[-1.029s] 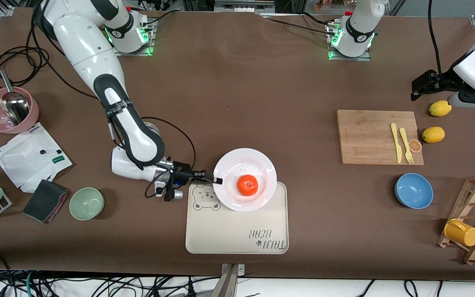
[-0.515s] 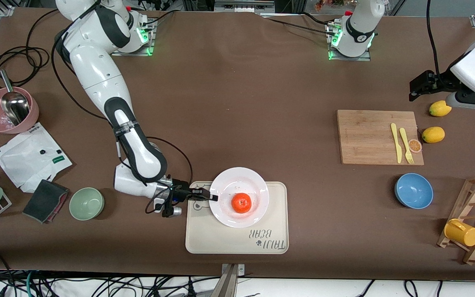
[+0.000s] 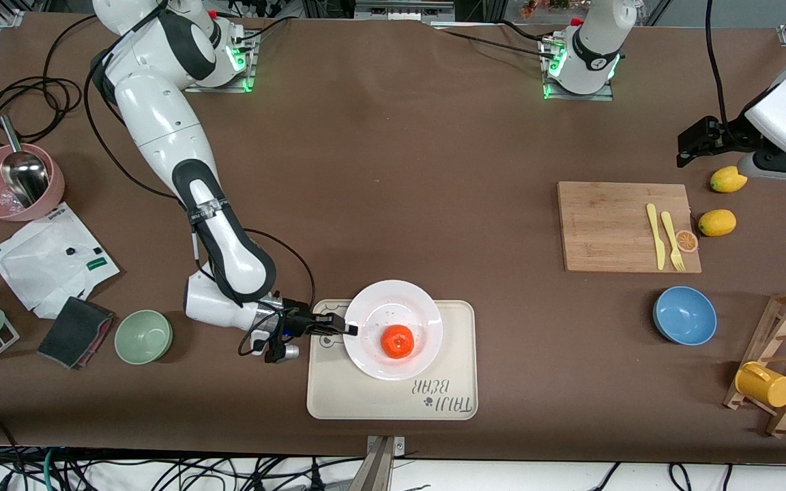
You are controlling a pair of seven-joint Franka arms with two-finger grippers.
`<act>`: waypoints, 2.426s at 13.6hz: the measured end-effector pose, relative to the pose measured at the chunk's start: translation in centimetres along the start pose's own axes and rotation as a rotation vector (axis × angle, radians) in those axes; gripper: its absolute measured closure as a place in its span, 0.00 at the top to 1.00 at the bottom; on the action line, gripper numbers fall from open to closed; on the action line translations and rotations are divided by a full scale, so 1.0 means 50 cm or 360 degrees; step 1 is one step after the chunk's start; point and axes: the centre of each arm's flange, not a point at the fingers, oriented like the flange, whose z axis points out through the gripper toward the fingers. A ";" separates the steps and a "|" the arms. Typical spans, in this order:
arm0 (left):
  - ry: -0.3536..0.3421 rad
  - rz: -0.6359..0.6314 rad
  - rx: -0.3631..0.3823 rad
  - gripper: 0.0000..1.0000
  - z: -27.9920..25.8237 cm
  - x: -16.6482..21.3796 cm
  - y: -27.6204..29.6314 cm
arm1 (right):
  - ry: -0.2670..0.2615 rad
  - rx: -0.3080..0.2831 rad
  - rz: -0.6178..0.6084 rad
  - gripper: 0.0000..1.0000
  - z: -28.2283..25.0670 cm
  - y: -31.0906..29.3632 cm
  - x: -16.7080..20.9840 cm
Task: Place orange and plate with both arms
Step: 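Slide the plate with the right gripper onto the bear tray, then open the right gripper and draw it back from the plate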
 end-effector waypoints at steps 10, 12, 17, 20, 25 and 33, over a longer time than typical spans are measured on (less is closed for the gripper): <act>-0.0002 0.0000 0.0000 1.00 0.001 0.001 0.000 | -0.0043 -0.0249 -0.0422 0.61 -0.122 -0.145 0.067; -0.0001 0.0000 0.0000 1.00 0.000 0.001 0.000 | -0.0109 -0.0381 -0.0550 0.63 -0.164 -0.176 0.062; -0.0001 0.0001 0.0000 1.00 0.000 0.001 0.000 | -0.0475 -0.0780 -0.0730 0.64 -0.390 -0.258 -0.022; -0.0001 0.0001 0.0000 1.00 0.000 0.002 0.000 | -0.0607 -0.1053 -0.0650 0.64 -0.603 -0.353 -0.122; 0.0000 0.0001 0.0000 1.00 -0.001 0.002 0.000 | -0.0573 -0.1313 -0.0343 0.95 -0.784 -0.478 -0.250; -0.0001 0.0001 0.0000 1.00 -0.001 0.002 0.001 | -0.0470 -0.1442 -0.0215 1.00 -0.954 -0.466 -0.227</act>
